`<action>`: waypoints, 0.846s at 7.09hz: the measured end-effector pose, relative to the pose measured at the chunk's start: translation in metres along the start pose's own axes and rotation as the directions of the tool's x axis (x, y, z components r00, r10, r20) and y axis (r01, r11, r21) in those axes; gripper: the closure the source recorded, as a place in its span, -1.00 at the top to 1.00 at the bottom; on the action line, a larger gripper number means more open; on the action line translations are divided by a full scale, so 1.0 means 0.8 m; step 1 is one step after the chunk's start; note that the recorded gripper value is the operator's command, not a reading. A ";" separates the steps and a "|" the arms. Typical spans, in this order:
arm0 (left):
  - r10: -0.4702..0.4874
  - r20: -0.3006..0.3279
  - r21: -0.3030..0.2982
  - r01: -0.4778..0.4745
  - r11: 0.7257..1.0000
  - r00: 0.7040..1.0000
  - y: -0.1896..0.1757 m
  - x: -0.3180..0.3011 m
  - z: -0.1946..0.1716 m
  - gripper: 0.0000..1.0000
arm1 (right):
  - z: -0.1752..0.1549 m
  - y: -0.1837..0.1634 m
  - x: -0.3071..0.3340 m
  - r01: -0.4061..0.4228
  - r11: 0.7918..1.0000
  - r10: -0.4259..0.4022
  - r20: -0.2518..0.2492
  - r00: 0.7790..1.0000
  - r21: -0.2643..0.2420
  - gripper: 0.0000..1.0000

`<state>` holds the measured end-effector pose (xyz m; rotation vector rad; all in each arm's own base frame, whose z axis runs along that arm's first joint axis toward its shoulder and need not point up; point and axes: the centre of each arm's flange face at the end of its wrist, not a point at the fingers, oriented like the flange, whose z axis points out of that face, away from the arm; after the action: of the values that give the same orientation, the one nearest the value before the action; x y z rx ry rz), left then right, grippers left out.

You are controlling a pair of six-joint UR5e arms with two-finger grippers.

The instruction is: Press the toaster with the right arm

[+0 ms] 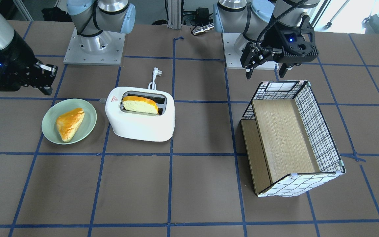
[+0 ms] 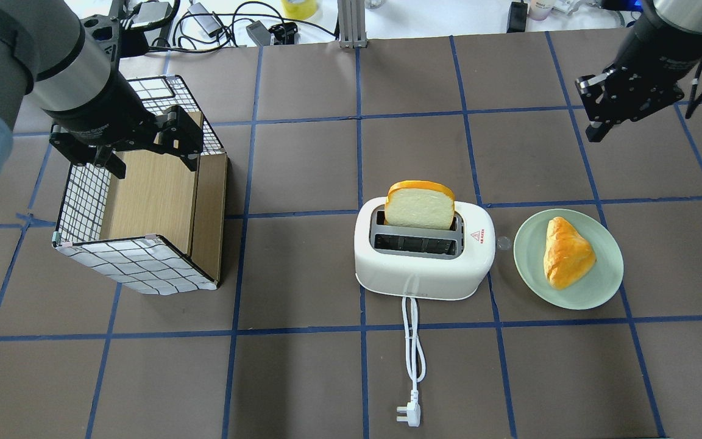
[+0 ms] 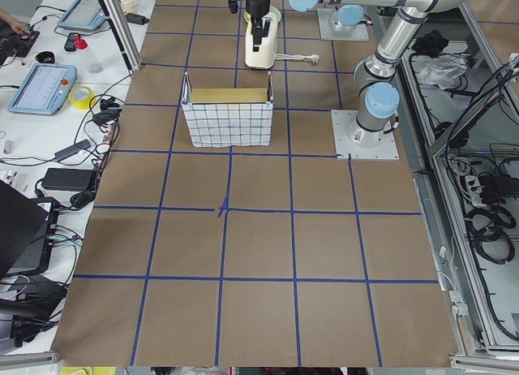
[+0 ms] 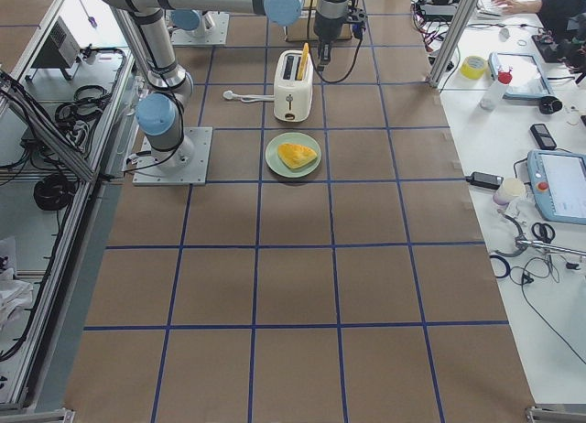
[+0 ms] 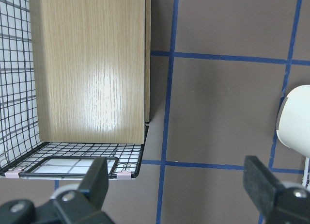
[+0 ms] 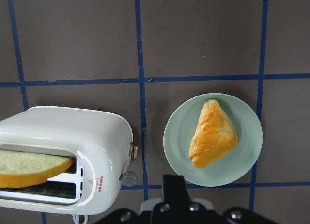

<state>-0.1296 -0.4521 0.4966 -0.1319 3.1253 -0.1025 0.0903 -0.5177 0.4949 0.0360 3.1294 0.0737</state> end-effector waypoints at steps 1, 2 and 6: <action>0.000 0.000 0.000 0.000 1.000 1.000 0.000 0.000 0.000 1.00 | -0.003 0.001 -0.023 0.001 1.000 0.000 -0.008 1.000 0.027 -0.92; 0.000 0.000 0.000 0.000 1.000 1.000 0.000 0.000 0.000 1.00 | -0.003 0.001 -0.035 -0.008 0.998 0.008 -0.010 1.000 0.055 -0.07; 0.000 0.000 0.001 0.000 1.000 1.000 0.000 0.000 -0.001 1.00 | -0.009 -0.007 -0.049 -0.040 0.990 0.041 -0.006 0.999 0.136 1.00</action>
<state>-0.1296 -0.4522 0.4972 -0.1319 3.1253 -0.1044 0.1290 -0.5248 0.5022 0.1007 3.1366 -0.1400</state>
